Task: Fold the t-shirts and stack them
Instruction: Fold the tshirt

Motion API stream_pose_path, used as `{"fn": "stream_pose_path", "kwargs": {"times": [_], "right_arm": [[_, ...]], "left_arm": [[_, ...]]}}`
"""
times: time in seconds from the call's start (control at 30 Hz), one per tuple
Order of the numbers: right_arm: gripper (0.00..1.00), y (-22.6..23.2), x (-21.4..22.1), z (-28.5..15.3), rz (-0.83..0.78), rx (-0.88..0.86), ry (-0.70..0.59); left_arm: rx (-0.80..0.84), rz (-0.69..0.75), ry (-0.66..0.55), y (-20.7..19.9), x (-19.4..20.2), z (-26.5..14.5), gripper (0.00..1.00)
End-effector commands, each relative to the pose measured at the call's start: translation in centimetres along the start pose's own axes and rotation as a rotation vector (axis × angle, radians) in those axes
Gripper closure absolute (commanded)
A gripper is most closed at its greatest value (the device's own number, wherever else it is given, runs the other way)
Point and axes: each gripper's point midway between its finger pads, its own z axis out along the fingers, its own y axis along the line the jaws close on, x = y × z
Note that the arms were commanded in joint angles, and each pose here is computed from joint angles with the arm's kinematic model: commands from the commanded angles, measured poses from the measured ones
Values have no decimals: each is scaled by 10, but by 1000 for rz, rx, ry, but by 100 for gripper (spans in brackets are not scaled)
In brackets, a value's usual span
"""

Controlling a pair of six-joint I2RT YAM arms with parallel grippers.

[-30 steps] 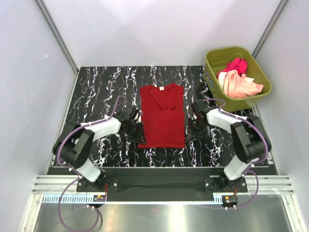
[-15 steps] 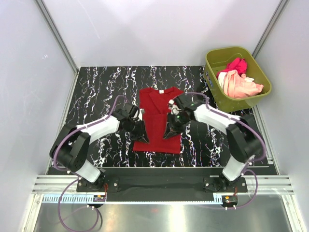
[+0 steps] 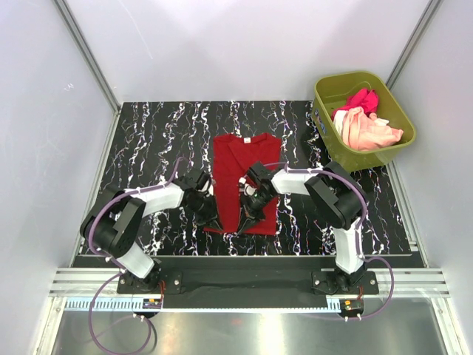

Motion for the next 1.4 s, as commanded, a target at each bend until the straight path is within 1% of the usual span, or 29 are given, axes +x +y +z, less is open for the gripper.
{"fn": "stream_pose_path", "kwargs": {"times": [0.0, 0.03, 0.17, 0.2, 0.23, 0.3, 0.33, 0.4, 0.43, 0.47, 0.5, 0.63, 0.73, 0.77, 0.83, 0.87, 0.9, 0.93, 1.0, 1.03, 1.07, 1.1, 1.13, 1.17, 1.2, 1.23, 1.27, 1.3, 1.37], "right_arm": [[100, -10, -4, 2, -16, 27, -14], [100, -20, -8, 2, -6, 75, -40], [100, -63, 2, -8, 66, 200, -65], [100, -68, 3, -14, 77, 207, -80], [100, -87, 9, -19, 124, 248, -92], [100, -107, 14, -32, 147, 320, -134], [100, -122, 23, -37, 185, 344, -132], [100, -130, 31, -45, 209, 348, -150], [100, -140, 43, -45, 249, 353, -136], [100, -144, 45, -49, 285, 344, -149], [100, -138, 46, -51, 295, 315, -156], [100, -129, 57, -60, 343, 311, -170], [100, -132, 67, -71, 359, 349, -185], [100, -131, 69, -74, 353, 345, -188], [100, -121, 69, -83, 318, 332, -212], [100, -115, 66, -88, 299, 324, -229], [99, -105, 61, -96, 258, 309, -258], [98, -89, 49, -106, 221, 289, -293], [96, -73, 34, -117, 184, 261, -334], [94, -59, 15, -128, 151, 233, -385], [93, -54, 4, -133, 146, 222, -407], [90, -57, -7, -131, 165, 218, -395], [89, -46, -23, -139, 151, 180, -410], [87, -46, -34, -143, 163, 161, -420], [80, -42, -47, -144, 167, 131, -423], [78, -40, -62, -150, 158, 103, -456], [75, -42, -73, -147, 174, 82, -450], [74, -30, -85, -154, 150, 37, -458], [75, -38, -103, -153, 175, 31, -457]], "left_arm": [[-97, -52, -3, 31, 5, 7, 88], [-105, -72, -13, 38, 3, 6, 88], [-141, -120, -3, 59, 9, 8, 89], [-143, -127, -6, 61, 9, 8, 89], [-148, -130, -7, 63, 10, 8, 89], [-155, -131, -12, 66, 11, 7, 89], [-158, -135, -13, 67, 11, 7, 89], [-163, -139, -18, 69, 11, 6, 89], [-166, -140, -17, 70, 12, 5, 89], [-178, -141, -21, 73, 12, 5, 89], [-175, -135, -30, 72, 11, 3, 89], [-178, -116, -21, 73, 14, -1, 89], [-125, -86, -5, 62, 19, -6, 88], [-93, -79, 14, 56, 23, -8, 87], [-24, -45, 8, 41, 26, -15, 83], [38, -29, 19, 25, 28, -20, 81], [86, 11, -11, 10, 25, -30, 77], [100, 32, -18, 3, 24, -37, 75], [153, 105, -88, -25, 6, -61, 72], [159, 134, -107, -32, 0, -68, 73], [179, 174, -163, -49, -17, -82, 73], [169, 177, -185, -51, -29, -85, 73], [160, 188, -213, -54, -41, -89, 74], [159, 198, -262, -64, -60, -99, 74], [150, 168, -265, -58, -78, -94, 76], [160, 166, -297, -65, -96, -100, 77], [149, 128, -290, -57, -113, -91, 77], [171, 130, -316, -61, -129, -91, 78], [189, 134, -345, -63, -155, -89, 80]]}}
